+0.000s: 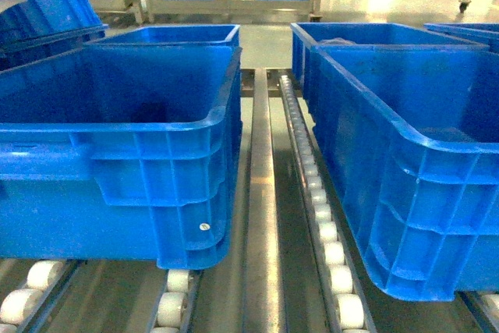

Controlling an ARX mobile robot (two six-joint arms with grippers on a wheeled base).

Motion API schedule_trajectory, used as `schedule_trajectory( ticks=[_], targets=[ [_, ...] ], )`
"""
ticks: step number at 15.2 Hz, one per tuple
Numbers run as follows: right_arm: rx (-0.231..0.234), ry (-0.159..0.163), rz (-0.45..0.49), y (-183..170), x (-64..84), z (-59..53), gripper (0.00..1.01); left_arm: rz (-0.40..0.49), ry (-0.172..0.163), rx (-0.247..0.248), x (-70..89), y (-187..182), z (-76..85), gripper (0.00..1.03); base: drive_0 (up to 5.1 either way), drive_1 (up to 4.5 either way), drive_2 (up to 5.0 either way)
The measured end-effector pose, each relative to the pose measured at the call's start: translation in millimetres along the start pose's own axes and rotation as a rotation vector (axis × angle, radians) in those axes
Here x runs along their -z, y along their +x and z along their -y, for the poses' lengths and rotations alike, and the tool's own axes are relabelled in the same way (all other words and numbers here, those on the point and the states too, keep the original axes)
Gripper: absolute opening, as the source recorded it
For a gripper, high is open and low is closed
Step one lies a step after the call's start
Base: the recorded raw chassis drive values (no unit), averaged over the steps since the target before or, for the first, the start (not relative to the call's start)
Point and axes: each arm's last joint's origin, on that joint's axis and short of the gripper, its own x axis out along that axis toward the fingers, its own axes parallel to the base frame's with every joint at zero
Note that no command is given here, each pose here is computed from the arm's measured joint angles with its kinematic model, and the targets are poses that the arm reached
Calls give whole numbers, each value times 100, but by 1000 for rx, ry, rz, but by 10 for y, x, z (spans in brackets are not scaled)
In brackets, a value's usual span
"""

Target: Sort blue parts and orange caps into right shelf containers

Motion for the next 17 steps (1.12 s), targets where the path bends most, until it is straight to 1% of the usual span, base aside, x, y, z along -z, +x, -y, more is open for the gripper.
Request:
schedule_trajectory(
  ticks=[7, 8, 9, 10, 13, 14, 17],
  targets=[
    [0, 0, 0, -117, 0, 0, 2, 4, 0, 0, -10, -136, 0, 2, 0, 0, 0],
    [-2, 0, -48, -191, 57, -1, 2, 4, 0, 0, -7, -173, 0, 2, 0, 0, 0],
    [1, 0, -16, -247, 39, 0, 2, -44, 1, 2, 56, -267, 0, 2, 0, 0, 0],
    [0, 1, -11, -247, 34, 0, 2, -14, 3, 3, 32, -285, 0, 2, 0, 0, 0],
    [0, 1, -9, -247, 32, 0, 2, -11, 3, 0, 29, -285, -1, 2, 0, 0, 0],
    [0, 1, -9, -247, 32, 0, 9, -10, 3, 0, 28, -285, -1, 5, 0, 0, 0],
    [0, 1, -9, -247, 32, 0, 40, -10, 3, 0, 28, -285, -1, 35, 0, 0, 0]
  ],
)
